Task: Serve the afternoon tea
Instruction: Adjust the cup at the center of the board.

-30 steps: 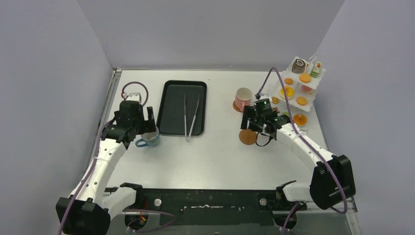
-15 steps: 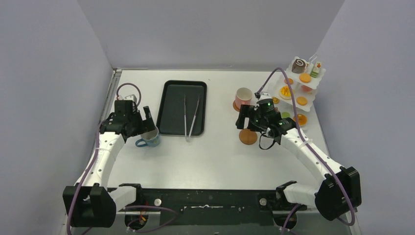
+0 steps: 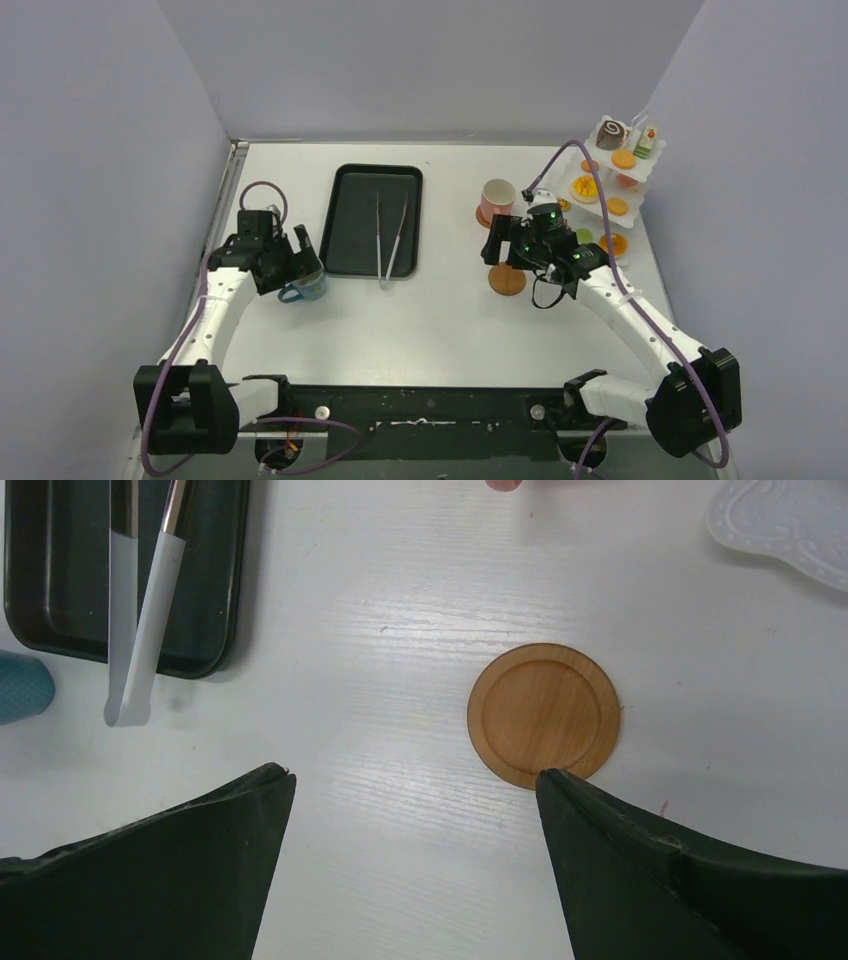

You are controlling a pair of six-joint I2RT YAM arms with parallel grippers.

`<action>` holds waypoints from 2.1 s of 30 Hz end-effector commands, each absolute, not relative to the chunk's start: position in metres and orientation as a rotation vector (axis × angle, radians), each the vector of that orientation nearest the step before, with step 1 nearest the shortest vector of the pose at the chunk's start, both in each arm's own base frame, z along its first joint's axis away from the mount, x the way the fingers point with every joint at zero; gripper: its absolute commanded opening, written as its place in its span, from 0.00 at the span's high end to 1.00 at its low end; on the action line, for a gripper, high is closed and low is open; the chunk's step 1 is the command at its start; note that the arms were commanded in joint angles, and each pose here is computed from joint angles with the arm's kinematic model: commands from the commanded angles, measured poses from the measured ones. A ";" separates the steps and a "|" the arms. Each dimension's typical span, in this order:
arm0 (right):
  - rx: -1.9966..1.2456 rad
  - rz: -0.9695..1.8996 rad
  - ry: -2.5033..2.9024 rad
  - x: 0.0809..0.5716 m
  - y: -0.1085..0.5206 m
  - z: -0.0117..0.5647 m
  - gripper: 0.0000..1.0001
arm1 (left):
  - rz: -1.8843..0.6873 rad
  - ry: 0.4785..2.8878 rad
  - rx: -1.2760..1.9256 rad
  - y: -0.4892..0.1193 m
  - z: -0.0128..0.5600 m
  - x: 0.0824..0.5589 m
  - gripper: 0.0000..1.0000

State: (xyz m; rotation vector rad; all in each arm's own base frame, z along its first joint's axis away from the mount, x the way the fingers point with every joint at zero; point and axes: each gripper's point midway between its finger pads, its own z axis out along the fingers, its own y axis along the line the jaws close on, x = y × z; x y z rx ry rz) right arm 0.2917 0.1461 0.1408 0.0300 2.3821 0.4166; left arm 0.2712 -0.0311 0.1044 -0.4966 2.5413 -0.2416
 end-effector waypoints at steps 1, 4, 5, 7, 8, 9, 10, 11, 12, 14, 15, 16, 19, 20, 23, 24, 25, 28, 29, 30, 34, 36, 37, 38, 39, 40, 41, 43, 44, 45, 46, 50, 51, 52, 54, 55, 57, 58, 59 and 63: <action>0.037 0.451 2.305 0.294 0.149 0.161 0.03 | -0.329 2.537 -0.573 -0.041 0.101 0.266 0.03; 0.061 0.438 2.308 0.293 0.146 0.161 0.03 | -0.386 2.534 -0.613 -0.048 0.099 0.258 0.03; 0.067 0.439 2.308 0.293 0.146 0.161 0.03 | -0.402 2.528 -0.631 -0.050 0.099 0.256 0.03; 0.070 0.456 2.302 0.293 0.149 0.162 0.03 | -0.444 2.505 -0.659 -0.055 0.101 0.252 0.03; 0.069 0.463 2.299 0.293 0.150 0.163 0.03 | -0.459 2.496 -0.672 -0.056 0.101 0.251 0.03; 0.064 0.469 2.295 0.293 0.152 0.164 0.03 | -0.473 2.486 -0.685 -0.057 0.100 0.249 0.03; 0.057 0.469 2.294 0.293 0.154 0.164 0.03 | -0.478 2.480 -0.693 -0.058 0.099 0.248 0.03; 0.052 0.468 2.292 0.292 0.156 0.165 0.03 | -0.478 2.478 -0.700 -0.058 0.097 0.246 0.03; 0.043 0.462 2.293 0.291 0.157 0.165 0.03 | -0.477 2.477 -0.706 -0.057 0.096 0.245 0.03; 0.036 0.446 2.296 0.290 0.157 0.165 0.02 | -0.470 2.472 -0.712 -0.056 0.094 0.245 0.03; 0.033 0.439 2.298 0.289 0.157 0.164 0.02 | -0.462 2.468 -0.709 -0.055 0.093 0.246 0.03; 0.032 0.436 2.299 0.289 0.158 0.164 0.02 | -0.453 2.460 -0.710 -0.054 0.093 0.248 0.06; 0.032 0.436 2.300 0.287 0.160 0.163 0.02 | -0.431 2.437 -0.696 -0.050 0.094 0.256 0.23; 0.030 0.437 2.298 0.287 0.161 0.163 0.02 | -0.426 2.429 -0.685 -0.049 0.095 0.259 0.33; 0.023 0.437 2.298 0.286 0.165 0.163 0.02 | -0.390 2.428 -0.669 -0.045 0.096 0.264 0.59; 0.020 0.437 2.296 0.285 0.166 0.163 0.02 | -0.379 2.422 -0.694 -0.039 0.096 0.265 0.65; 0.017 0.435 2.296 0.285 0.166 0.163 0.02 | -0.378 2.423 -0.696 -0.038 0.096 0.267 0.70; 0.010 0.437 2.296 0.283 0.168 0.163 0.02 | -0.366 2.443 -0.676 -0.036 0.099 0.269 0.83; 0.009 0.437 2.296 0.283 0.168 0.163 0.02 | -0.364 2.441 -0.667 -0.036 0.101 0.269 0.86; 0.004 0.436 2.296 0.283 0.168 0.162 0.02 | -0.365 2.439 -0.660 -0.036 0.103 0.269 0.88; -0.012 0.462 2.283 0.282 0.174 0.165 0.01 | -0.412 2.407 -0.639 -0.041 0.117 0.268 0.89; -0.018 0.481 2.274 0.281 0.179 0.167 0.01 | -0.453 2.395 -0.652 -0.046 0.121 0.266 0.89; -0.018 0.488 2.270 0.281 0.182 0.168 0.01 | -0.469 2.393 -0.656 -0.048 0.123 0.265 0.89; -0.022 0.491 2.270 0.280 0.184 0.168 0.01 | -0.476 2.389 -0.657 -0.049 0.125 0.264 0.89; -0.025 0.491 2.273 0.280 0.186 0.167 0.01 | -0.480 2.385 -0.653 -0.050 0.127 0.263 0.90; -0.029 0.492 2.275 0.279 0.187 0.167 0.01 | -0.475 2.379 -0.652 -0.049 0.128 0.263 0.90; -0.032 0.493 2.276 0.279 0.189 0.166 0.01 | -0.472 2.375 -0.652 -0.048 0.130 0.263 0.91; -0.042 0.497 2.282 0.277 0.192 0.164 0.01 | -0.471 2.376 -0.664 -0.048 0.131 0.260 0.91; -0.047 0.502 2.281 0.276 0.194 0.164 0.01 | -0.484 2.376 -0.666 -0.050 0.133 0.260 0.91; -0.058 0.510 2.282 0.274 0.198 0.164 0.01 | -0.504 2.379 -0.673 -0.053 0.135 0.258 0.90; -0.065 0.517 2.282 0.272 0.201 0.164 0.01 | -0.524 2.380 -0.685 -0.055 0.136 0.256 0.90; -0.068 0.499 2.267 0.270 0.204 0.167 0.01 | -0.570 2.384 -0.789 -0.061 0.135 0.243 0.89; -0.072 0.499 2.265 0.270 0.205 0.168 0.01 | -0.563 2.387 -0.811 -0.061 0.135 0.239 0.88; -0.071 0.494 2.264 0.269 0.205 0.168 0.01 | -0.547 2.396 -0.833 -0.060 0.135 0.234 0.88; -0.074 0.488 2.264 0.267 0.205 0.167 0.01 | -0.495 2.411 -0.877 -0.054 0.136 0.224 0.87; -0.073 0.484 2.265 0.267 0.204 0.166 0.01 | -0.476 2.432 -0.858 -0.058 0.137 0.218 0.87; -0.070 0.485 2.262 0.266 0.204 0.166 0.01 | -0.415 2.456 -0.869 -0.057 0.135 0.208 0.86; -0.069 0.485 2.261 0.266 0.204 0.166 0.01 | -0.395 2.460 -0.877 -0.057 0.135 0.206 0.86; -0.068 0.484 2.261 0.266 0.204 0.166 0.01 | -0.387 2.465 -0.881 -0.059 0.134 0.204 0.84; -0.074 0.483 2.259 0.265 0.204 0.168 0.01 | -0.372 2.511 -0.925 -0.070 0.118 0.200 0.83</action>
